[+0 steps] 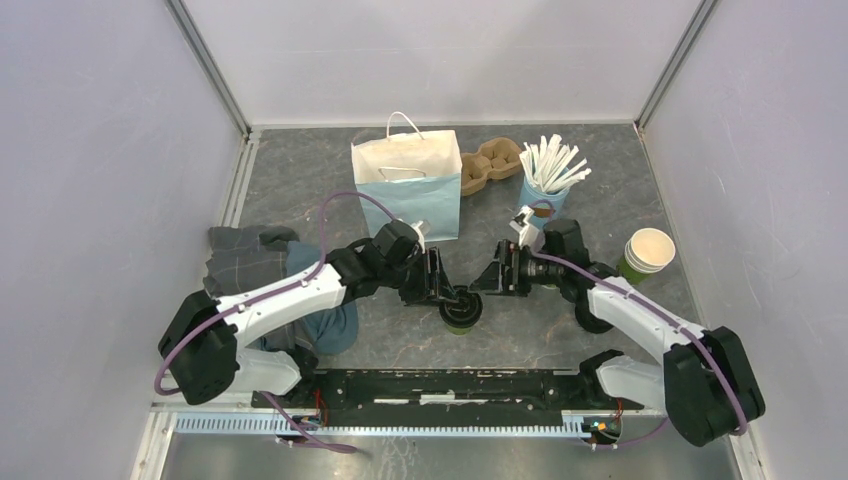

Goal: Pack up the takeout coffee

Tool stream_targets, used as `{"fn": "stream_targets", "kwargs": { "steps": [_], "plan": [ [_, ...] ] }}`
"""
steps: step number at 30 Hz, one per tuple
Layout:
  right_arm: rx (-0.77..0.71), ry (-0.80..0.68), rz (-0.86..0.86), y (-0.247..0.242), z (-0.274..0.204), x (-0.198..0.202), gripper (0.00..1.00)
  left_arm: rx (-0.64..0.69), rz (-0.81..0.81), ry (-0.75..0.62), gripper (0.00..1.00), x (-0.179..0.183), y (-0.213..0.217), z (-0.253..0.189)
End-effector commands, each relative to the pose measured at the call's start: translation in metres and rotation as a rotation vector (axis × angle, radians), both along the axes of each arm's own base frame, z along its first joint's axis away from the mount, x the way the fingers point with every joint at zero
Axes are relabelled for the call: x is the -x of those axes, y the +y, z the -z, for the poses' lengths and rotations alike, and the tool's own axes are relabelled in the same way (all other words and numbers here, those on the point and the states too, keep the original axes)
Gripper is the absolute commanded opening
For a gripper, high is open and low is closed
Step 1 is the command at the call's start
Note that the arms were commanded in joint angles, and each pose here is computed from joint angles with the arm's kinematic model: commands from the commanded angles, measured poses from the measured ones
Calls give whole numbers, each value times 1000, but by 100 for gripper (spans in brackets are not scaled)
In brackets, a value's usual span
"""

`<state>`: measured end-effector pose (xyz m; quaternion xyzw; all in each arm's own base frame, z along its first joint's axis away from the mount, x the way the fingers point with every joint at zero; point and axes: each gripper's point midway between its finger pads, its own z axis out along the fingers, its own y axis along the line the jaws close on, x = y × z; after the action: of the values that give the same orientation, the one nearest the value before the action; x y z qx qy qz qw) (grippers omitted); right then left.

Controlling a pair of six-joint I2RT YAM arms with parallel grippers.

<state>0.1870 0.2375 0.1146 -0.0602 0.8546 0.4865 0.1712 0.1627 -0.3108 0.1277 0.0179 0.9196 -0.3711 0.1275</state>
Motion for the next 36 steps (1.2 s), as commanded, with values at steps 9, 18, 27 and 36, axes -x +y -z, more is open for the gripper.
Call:
{"fn": "stream_targets", "kwargs": {
  "steps": [9,18,27,36],
  "plan": [
    [-75,-37,-36,-18,1,-5,72,5,62,-22,53,10,-1,-4],
    [-75,-21,-74,-15,14,2,64,-20,63,-8,45,13,1,6],
    [97,43,-32,-37,80,29,52,-144,22,34,36,27,29,52],
    [346,85,15,-71,133,48,50,-220,6,104,34,53,58,100]
  ]
}}
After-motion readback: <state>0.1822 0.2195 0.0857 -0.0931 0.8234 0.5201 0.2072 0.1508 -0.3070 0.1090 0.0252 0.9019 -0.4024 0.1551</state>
